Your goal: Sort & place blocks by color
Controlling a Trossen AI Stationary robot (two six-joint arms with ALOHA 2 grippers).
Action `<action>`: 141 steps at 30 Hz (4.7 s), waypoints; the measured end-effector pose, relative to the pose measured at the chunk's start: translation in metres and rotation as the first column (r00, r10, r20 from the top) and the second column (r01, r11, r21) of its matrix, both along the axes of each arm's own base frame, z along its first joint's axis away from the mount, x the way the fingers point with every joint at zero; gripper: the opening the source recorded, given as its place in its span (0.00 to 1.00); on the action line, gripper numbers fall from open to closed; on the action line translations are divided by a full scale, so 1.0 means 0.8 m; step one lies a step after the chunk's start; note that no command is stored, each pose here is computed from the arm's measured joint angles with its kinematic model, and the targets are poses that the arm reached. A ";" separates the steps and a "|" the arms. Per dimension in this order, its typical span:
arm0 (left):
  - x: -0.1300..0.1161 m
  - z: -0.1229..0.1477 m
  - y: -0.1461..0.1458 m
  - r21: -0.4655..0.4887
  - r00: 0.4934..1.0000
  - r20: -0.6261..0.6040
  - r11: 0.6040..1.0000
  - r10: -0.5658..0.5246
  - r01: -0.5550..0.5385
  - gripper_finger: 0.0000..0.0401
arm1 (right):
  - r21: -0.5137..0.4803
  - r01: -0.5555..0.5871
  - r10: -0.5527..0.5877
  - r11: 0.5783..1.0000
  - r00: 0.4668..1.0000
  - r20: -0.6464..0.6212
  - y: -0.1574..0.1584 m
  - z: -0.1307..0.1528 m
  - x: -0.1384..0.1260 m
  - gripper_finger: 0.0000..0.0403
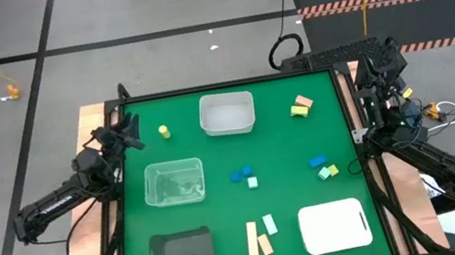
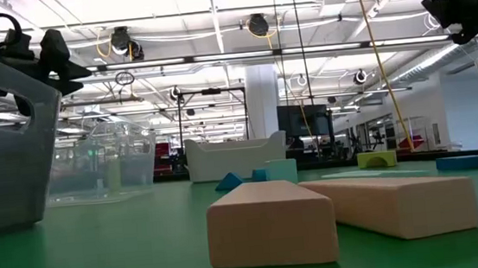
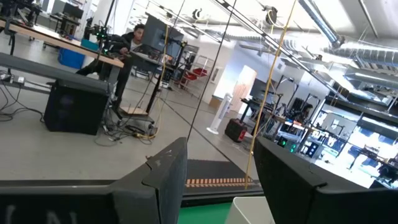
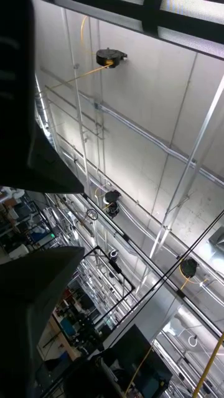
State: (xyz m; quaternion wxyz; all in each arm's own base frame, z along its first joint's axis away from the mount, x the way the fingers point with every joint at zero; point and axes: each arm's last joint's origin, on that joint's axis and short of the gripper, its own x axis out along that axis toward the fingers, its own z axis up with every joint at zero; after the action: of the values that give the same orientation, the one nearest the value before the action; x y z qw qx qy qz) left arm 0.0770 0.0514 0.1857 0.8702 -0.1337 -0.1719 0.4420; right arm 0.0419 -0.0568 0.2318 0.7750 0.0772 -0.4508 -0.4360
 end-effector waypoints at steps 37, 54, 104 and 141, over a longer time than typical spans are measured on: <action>0.000 0.000 0.000 0.000 1.000 0.000 1.000 0.000 0.000 0.46 | 0.000 0.000 0.000 1.000 1.000 0.000 0.000 0.000 0.000 0.35; 0.000 0.000 0.000 0.000 1.000 0.000 1.000 0.000 0.000 0.46 | -0.001 0.000 0.000 1.000 1.000 0.000 0.000 0.000 0.000 0.35; -0.001 0.003 0.000 -0.076 0.988 0.156 0.997 -0.018 0.030 0.46 | -0.001 0.000 0.000 1.000 1.000 0.000 0.000 0.000 0.000 0.35; 0.007 0.044 -0.004 -0.006 0.979 -0.006 0.979 -0.203 0.203 0.46 | 0.000 0.000 0.000 1.000 1.000 0.000 0.000 0.000 0.000 0.35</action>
State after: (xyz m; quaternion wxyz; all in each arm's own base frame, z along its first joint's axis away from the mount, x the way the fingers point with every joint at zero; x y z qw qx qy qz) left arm 0.0825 0.0480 0.2212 0.9110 -0.1514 -0.1535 0.3517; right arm 0.0418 -0.0567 0.2319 0.7749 0.0771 -0.4510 -0.4360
